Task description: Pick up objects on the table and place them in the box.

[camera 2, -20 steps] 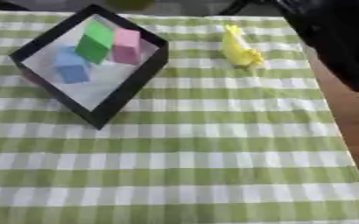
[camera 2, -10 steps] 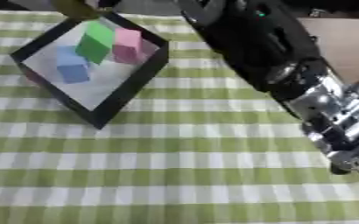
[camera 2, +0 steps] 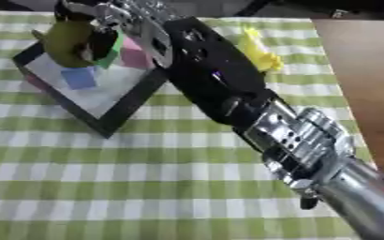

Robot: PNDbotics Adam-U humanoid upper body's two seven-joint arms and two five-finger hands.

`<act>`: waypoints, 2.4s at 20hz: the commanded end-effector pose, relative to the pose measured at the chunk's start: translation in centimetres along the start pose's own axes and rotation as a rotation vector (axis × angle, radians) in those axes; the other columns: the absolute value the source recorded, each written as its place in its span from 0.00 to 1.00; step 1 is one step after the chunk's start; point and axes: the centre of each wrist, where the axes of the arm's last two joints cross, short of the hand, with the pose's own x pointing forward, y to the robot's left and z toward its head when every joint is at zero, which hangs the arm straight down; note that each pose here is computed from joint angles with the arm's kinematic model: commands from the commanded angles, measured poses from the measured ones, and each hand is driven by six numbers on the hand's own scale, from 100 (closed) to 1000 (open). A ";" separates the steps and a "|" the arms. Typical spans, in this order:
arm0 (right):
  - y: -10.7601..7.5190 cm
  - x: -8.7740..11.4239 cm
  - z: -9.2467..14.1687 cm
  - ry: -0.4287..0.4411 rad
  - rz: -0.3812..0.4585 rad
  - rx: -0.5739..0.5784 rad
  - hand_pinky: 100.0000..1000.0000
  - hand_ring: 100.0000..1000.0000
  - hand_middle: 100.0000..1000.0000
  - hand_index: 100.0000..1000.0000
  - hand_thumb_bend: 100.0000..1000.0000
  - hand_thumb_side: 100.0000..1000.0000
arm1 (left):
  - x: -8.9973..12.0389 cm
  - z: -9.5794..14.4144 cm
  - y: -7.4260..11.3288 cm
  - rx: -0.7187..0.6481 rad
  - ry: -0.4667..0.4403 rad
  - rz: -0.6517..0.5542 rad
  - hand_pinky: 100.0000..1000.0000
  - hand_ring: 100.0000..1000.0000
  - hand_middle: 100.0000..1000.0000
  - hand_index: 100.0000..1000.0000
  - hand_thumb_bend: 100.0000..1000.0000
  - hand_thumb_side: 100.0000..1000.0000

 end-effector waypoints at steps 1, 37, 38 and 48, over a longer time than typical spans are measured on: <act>-0.5 -0.2 0.0 -0.009 0.029 0.009 0.76 0.68 0.56 0.73 0.21 0.04 | 1.3 -1.0 0.6 0.014 -0.055 -0.004 0.84 0.62 0.72 0.83 0.39 0.37; -6.4 -13.2 12.8 0.388 -0.084 -0.187 0.87 0.86 0.84 0.91 0.32 0.28 | 0.2 -0.8 1.5 0.047 -0.018 -0.044 0.84 0.62 0.71 0.83 0.38 0.37; -5.9 -14.0 13.4 0.412 -0.079 -0.171 0.87 0.86 0.84 0.91 0.32 0.28 | 0.1 -0.8 1.5 0.048 -0.018 -0.045 0.84 0.62 0.71 0.83 0.38 0.37; -1.6 -18.4 17.9 0.517 -0.083 0.007 0.88 0.88 0.85 0.92 0.40 0.38 | -0.1 -0.8 1.7 0.056 -0.013 -0.052 0.84 0.61 0.71 0.83 0.39 0.36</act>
